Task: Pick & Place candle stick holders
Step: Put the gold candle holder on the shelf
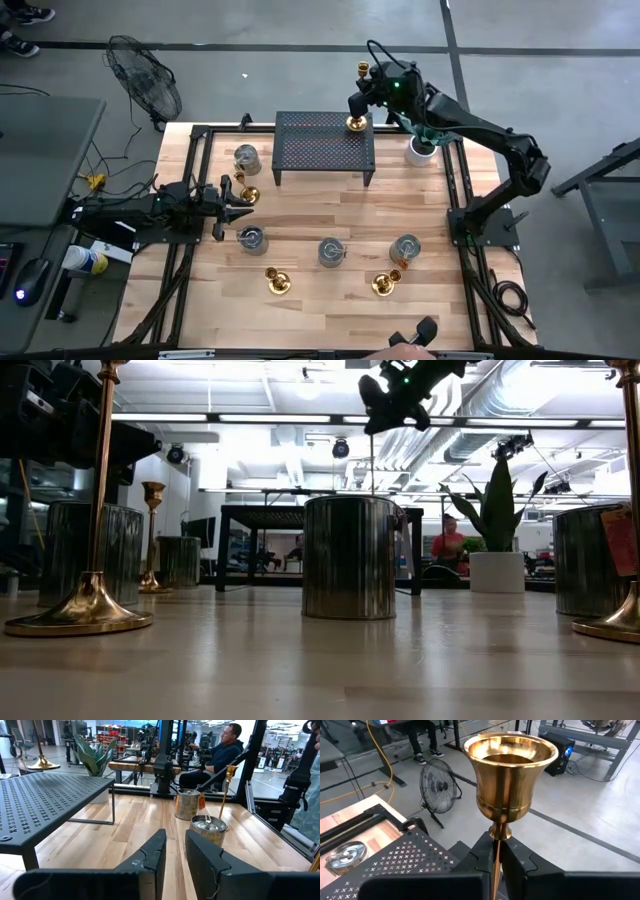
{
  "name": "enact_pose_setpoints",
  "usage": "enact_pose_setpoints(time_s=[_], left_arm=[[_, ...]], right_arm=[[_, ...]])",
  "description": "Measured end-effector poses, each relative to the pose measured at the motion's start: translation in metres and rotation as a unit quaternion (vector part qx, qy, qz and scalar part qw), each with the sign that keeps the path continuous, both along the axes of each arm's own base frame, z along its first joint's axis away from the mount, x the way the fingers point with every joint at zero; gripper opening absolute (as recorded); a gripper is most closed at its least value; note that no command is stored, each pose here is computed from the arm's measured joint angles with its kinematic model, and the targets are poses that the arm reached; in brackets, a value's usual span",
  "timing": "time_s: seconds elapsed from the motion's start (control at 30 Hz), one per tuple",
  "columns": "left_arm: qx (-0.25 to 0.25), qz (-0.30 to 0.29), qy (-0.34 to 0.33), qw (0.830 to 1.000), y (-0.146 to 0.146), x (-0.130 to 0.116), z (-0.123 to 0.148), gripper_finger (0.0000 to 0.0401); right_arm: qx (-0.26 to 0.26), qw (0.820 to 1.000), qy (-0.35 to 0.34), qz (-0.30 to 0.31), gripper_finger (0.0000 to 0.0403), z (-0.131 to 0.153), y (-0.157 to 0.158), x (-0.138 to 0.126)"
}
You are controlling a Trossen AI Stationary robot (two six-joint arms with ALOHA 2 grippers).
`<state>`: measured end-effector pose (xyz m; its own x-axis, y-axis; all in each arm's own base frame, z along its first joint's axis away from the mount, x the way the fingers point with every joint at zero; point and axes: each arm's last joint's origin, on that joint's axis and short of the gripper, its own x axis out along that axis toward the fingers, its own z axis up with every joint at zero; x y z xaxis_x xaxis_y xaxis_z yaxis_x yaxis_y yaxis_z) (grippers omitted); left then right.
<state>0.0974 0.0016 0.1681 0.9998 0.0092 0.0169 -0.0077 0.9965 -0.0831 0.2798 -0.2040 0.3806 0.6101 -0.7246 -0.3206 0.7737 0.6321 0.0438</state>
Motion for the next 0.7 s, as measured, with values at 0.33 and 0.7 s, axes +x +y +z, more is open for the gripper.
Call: enact_pose_setpoints(time_s=[0.33,0.7], left_arm=[[0.0,0.0,0.0,1.0,0.0,0.0,0.0,0.0072],[0.0,0.001,0.0,1.0,0.0001,0.0,0.0,0.0072]], right_arm=[[0.004,1.0,0.007,-0.023,0.0015,-0.0072,-0.0067,-0.0036],[0.015,1.0,0.008,-0.022,0.0015,-0.0088,-0.0094,-0.0062]])
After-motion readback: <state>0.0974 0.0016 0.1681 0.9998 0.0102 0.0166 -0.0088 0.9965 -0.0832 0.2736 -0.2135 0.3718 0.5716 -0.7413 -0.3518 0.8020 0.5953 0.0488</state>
